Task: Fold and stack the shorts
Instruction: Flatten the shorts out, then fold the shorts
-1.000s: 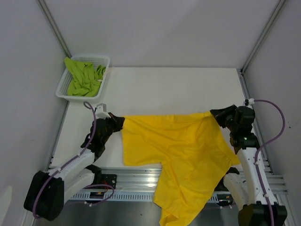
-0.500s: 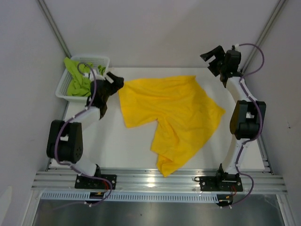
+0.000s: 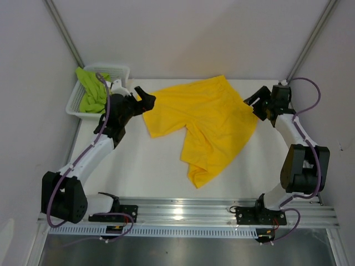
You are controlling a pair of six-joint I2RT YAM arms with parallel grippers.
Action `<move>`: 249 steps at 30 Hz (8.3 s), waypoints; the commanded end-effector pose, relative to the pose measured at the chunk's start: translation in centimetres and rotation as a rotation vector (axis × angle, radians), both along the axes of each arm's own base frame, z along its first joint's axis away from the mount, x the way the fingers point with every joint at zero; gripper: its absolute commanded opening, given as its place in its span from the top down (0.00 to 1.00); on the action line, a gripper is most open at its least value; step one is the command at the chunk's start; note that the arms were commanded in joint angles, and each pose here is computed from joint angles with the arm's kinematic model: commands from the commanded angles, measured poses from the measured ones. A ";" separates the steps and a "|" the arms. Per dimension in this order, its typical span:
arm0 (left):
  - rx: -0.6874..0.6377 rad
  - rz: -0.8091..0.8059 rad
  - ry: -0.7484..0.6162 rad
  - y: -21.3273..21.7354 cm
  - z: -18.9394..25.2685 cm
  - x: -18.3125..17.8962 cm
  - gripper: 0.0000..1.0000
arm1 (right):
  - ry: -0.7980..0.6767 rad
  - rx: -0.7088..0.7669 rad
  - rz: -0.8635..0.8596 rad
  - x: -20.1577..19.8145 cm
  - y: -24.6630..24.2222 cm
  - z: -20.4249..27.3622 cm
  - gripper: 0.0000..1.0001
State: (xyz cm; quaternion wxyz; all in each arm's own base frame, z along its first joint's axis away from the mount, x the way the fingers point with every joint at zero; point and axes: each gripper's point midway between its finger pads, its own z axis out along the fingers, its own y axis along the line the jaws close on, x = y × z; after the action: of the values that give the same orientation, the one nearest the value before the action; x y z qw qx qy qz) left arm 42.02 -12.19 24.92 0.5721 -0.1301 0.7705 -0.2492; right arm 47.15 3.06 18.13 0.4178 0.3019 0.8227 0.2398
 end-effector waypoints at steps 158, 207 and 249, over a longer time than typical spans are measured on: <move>0.898 -0.903 0.265 -27.1 -22.8 -29.0 0.59 | 0.168 -0.012 -0.209 1.3 -7.8 -15.8 1.00; 0.448 -0.993 0.351 -24.3 -12.1 -33.3 1.00 | 0.342 -0.145 -0.142 -1.3 -8.4 -16.3 0.59; 0.152 -0.915 0.189 -19.8 3.6 -31.0 1.00 | 0.217 -0.321 -0.224 -7.2 -10.9 4.8 1.00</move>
State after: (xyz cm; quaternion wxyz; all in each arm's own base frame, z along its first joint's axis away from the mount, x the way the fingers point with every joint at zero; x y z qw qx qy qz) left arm 9.95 -34.65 28.71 0.3341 0.2543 0.8057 -0.4177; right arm 37.86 -8.43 20.20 0.3606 0.3541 0.8628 -0.0113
